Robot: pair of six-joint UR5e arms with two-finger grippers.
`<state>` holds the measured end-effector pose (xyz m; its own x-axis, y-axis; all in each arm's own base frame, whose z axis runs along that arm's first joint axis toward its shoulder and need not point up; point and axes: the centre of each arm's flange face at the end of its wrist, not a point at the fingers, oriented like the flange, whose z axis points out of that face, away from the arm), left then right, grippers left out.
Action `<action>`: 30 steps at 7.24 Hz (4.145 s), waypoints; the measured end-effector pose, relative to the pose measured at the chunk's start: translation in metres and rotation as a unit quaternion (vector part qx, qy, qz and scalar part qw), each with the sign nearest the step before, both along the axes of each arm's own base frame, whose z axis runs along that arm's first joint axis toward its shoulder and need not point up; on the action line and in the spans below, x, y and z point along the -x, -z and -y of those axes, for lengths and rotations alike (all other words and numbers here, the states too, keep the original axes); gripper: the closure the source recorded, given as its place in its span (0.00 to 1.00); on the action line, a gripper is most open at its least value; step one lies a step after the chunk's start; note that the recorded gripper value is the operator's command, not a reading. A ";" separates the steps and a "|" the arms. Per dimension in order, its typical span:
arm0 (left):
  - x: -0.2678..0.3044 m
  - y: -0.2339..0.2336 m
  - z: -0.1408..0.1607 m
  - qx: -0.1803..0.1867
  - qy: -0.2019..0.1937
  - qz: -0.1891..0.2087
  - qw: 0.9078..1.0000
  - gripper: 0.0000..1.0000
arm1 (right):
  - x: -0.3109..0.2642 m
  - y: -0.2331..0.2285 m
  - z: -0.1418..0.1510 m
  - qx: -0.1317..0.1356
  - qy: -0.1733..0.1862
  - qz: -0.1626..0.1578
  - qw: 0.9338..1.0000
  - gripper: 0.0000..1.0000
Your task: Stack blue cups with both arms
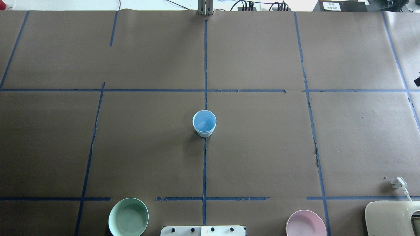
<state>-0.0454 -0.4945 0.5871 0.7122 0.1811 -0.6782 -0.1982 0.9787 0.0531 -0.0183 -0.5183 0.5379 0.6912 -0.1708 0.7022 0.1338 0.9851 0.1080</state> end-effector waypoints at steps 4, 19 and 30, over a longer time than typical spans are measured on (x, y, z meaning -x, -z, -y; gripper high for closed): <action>0.018 -0.065 -0.012 0.001 0.020 -0.004 1.000 0.00 | -0.045 -0.048 -0.001 0.052 -0.040 0.036 0.997 0.00; 0.021 -0.083 -0.025 0.018 0.025 -0.008 0.999 0.00 | -0.106 -0.117 -0.040 0.078 -0.110 0.022 0.991 0.00; 0.022 -0.075 -0.023 0.018 0.037 -0.027 0.999 0.00 | -0.107 -0.118 -0.040 0.074 -0.109 0.009 0.991 0.00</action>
<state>-0.0671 -0.4719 0.6618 0.6854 0.1036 -0.7208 -0.1228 0.9921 0.0258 0.0885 -0.4784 0.6562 0.6871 0.0866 0.7214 -0.0842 0.9957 -0.0393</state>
